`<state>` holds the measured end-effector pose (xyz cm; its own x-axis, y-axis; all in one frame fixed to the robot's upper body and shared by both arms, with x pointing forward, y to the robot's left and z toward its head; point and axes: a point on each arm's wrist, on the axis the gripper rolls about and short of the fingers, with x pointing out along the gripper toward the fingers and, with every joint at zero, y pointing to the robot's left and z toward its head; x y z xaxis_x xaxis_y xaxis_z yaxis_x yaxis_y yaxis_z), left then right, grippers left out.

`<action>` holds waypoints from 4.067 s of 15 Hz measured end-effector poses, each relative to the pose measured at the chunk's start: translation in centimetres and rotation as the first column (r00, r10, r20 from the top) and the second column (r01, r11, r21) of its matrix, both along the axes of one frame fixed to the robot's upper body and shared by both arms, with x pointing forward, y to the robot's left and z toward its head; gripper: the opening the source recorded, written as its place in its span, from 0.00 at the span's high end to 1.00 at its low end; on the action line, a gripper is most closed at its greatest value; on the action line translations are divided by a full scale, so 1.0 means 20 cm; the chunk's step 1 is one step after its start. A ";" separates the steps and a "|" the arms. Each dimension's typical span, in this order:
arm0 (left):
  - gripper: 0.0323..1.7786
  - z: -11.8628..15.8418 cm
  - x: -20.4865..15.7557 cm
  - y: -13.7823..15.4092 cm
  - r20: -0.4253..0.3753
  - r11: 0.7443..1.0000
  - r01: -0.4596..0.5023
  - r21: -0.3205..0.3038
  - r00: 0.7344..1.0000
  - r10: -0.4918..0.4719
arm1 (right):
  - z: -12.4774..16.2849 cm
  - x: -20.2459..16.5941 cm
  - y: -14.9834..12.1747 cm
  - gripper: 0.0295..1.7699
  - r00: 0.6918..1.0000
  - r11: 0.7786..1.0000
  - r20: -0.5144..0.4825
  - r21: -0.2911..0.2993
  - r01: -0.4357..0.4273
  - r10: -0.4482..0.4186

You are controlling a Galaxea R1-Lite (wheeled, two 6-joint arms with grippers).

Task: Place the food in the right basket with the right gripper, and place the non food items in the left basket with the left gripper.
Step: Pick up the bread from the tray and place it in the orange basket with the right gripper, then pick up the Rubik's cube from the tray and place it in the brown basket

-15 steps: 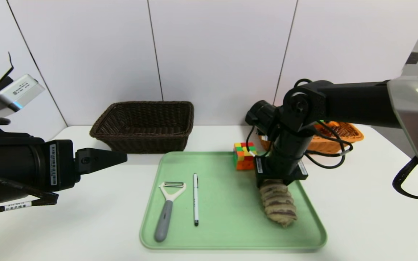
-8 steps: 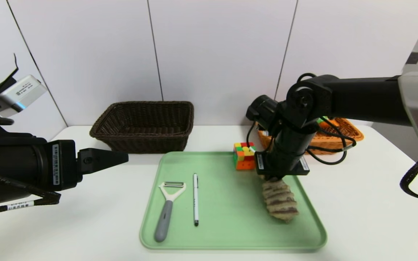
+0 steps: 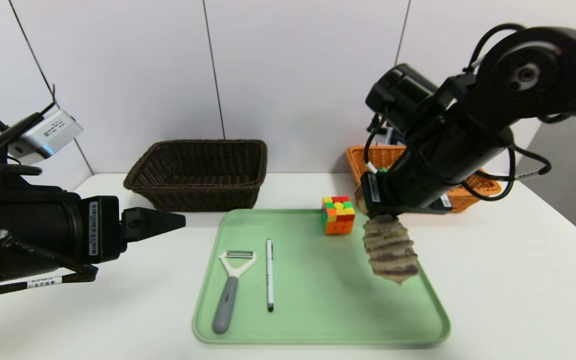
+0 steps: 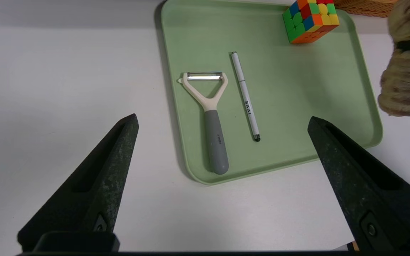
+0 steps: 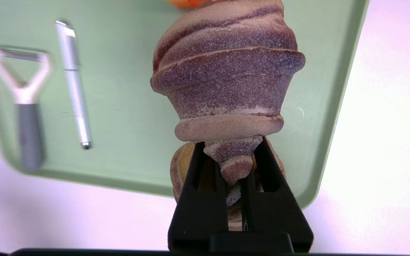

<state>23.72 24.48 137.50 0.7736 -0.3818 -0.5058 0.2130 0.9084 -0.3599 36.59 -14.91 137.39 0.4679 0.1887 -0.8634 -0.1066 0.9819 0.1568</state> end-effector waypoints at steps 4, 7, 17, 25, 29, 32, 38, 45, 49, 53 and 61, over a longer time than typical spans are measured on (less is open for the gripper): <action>0.05 -0.01 0.02 -0.01 -0.011 1.000 0.003 0.006 1.000 -0.003 | 0.21 0.00 -0.06 0.92 0.967 0.994 0.254 0.112 -0.013 -0.016; 0.05 -0.01 0.02 -0.02 -0.015 1.000 0.007 0.008 1.000 -0.007 | 0.32 0.11 -0.14 0.92 0.887 0.976 0.444 0.217 0.031 -0.127; 0.05 -0.01 0.01 -0.02 -0.016 1.000 0.014 0.009 1.000 -0.014 | -0.02 0.68 -0.33 0.92 0.785 0.930 0.506 0.266 0.253 -0.358; 0.05 -0.01 0.01 -0.02 -0.015 1.000 0.014 0.010 1.000 -0.013 | -0.24 0.80 -0.32 0.92 0.819 0.923 0.430 0.231 0.308 -0.381; 0.05 -0.01 0.01 -0.02 -0.011 1.000 0.021 0.021 1.000 -0.020 | -0.29 0.81 -0.32 0.64 0.826 0.923 0.414 0.211 0.322 -0.383; 0.05 -0.01 0.01 -0.02 -0.009 0.999 0.023 0.025 1.000 -0.023 | -0.29 0.80 -0.32 0.45 0.828 0.923 0.411 0.210 0.321 -0.382; 0.05 -0.01 0.01 -0.02 -0.008 0.999 0.024 0.025 1.000 -0.024 | -0.17 0.70 -0.33 0.22 0.808 0.916 0.432 0.155 0.371 -0.401; 0.05 0.01 0.02 -0.03 0.027 0.998 0.045 0.043 0.999 -0.046 | 0.13 0.46 -0.47 0.11 0.750 0.887 0.483 0.152 0.435 -0.451; 0.05 0.06 0.04 -0.07 0.047 0.997 0.073 0.039 0.996 -0.075 | 0.32 0.23 -0.54 0.08 0.750 0.904 0.518 0.129 0.409 -0.413; 0.05 0.11 0.09 -0.16 0.061 0.993 0.112 0.028 0.992 -0.114 | 0.39 -0.04 -0.60 0.06 0.774 0.917 0.505 0.096 0.388 -0.381; 0.05 0.10 0.24 -0.59 0.007 0.996 0.088 0.011 0.996 -0.089 | 0.12 -0.51 -0.76 0.04 0.840 0.905 0.375 -0.009 0.425 -0.392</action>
<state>28.46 12.77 139.52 0.7408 -0.4433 -0.5047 0.2954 0.8898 -0.3480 26.36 -30.17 139.76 0.7635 -0.1563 -0.6266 0.2755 0.9564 0.0971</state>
